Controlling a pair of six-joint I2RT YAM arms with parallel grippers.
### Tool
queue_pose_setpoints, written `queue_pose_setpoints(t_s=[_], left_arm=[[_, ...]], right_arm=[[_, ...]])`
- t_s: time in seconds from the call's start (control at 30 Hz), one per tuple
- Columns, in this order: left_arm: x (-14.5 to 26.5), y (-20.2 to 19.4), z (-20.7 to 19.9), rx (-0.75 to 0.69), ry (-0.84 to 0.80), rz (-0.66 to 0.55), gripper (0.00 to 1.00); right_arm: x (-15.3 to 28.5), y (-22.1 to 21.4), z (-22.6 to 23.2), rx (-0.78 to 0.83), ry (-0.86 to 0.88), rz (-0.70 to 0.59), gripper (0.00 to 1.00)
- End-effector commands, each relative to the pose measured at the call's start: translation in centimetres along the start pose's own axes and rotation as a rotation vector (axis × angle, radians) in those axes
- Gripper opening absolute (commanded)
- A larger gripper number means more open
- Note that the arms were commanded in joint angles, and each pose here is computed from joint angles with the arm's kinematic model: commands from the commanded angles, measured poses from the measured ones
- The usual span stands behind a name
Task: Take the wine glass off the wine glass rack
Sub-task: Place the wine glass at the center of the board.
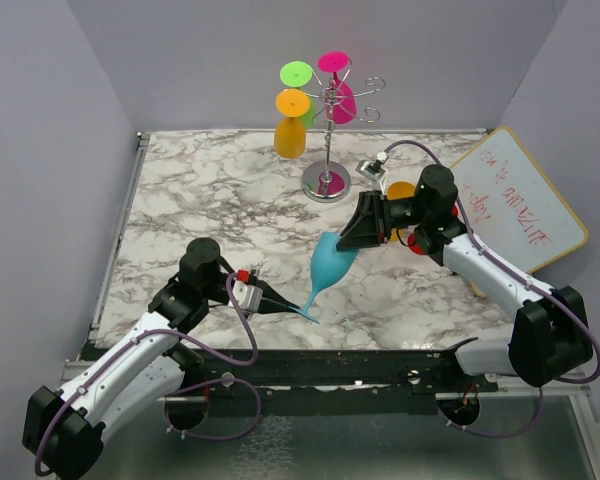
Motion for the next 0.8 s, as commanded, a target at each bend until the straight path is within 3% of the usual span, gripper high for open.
queue_pose_setpoints(t_s=[0.0,0.27,0.47,0.53,0.77], left_arm=[[0.1,1.0,0.4,-0.057,0.017,-0.006,0.00],[0.2,0.7,0.5,-0.066,0.042,0.004,0.00],[0.1,0.7,0.8,-0.075,0.039,0.006,0.00],[0.1,0.6,0.9,-0.073,0.040,0.008,0.00],[0.1,0.9,0.3,-0.077,0.023,-0.005,0.32]], right_arm=[[-0.1,-0.3,1.6,0.040,0.066,0.047,0.29],[0.0,-0.5,3.7,0.125,0.115,0.071,0.22],[-0.1,-0.7,3.9,0.128,0.112,0.077,0.02],[-0.1,-0.6,3.7,0.124,0.106,0.074,0.01],[-0.3,-0.4,3.0,0.118,0.077,0.054,0.01]])
Point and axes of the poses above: each gripper's point midway between its finger pads, its own x axis back along the fingers, its own z axis along the line the jaws close on, y = z × x, the point moved 6 cm from there along x, back along the fingers, and after that the axes turned 7 degrees about x, right-handed, at the moved point
